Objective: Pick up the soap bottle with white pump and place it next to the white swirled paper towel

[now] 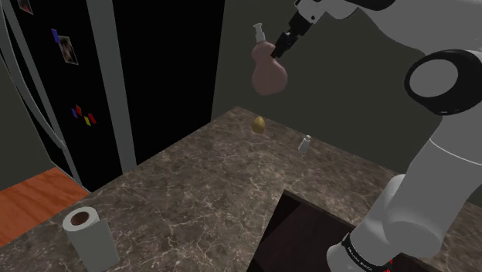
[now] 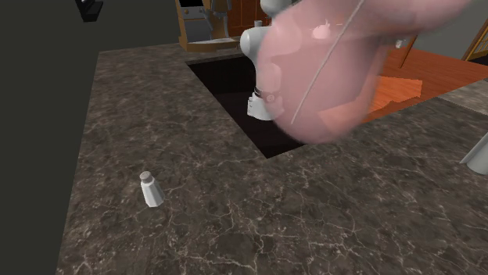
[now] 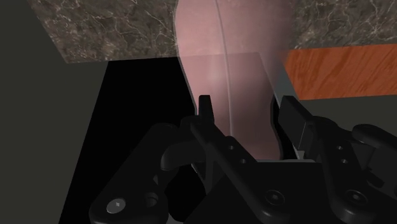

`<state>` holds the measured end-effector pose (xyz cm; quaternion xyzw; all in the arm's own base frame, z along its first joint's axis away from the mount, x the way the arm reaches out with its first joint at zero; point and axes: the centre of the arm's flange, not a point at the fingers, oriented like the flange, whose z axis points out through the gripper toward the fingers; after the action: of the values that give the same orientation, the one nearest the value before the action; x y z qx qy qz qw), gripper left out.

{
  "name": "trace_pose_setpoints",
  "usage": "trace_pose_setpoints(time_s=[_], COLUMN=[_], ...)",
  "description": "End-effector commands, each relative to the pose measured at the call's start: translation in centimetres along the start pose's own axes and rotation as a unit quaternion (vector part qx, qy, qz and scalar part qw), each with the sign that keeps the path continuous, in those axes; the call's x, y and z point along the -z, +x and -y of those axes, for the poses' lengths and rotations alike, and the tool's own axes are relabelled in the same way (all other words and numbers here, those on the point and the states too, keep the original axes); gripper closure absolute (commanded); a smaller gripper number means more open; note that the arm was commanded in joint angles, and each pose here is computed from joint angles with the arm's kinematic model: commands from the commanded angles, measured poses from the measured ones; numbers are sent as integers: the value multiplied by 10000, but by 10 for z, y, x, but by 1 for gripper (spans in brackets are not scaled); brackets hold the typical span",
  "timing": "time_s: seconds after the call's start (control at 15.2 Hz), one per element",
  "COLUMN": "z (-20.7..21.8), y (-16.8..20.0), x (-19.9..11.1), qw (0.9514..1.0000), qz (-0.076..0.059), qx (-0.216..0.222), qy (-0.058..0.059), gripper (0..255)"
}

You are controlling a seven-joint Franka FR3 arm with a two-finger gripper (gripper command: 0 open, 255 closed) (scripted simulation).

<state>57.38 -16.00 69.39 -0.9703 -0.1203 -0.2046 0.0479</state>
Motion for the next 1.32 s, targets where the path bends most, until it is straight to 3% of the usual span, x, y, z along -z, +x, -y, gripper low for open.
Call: trace_pose_setpoints(time_s=[0.0,1.25], z=[21,272], y=[0,-2], x=[2,-8], qw=[10000,10000], qz=[-6,-6], qx=[1,1], qy=[-2,-2], gripper=[255,255])
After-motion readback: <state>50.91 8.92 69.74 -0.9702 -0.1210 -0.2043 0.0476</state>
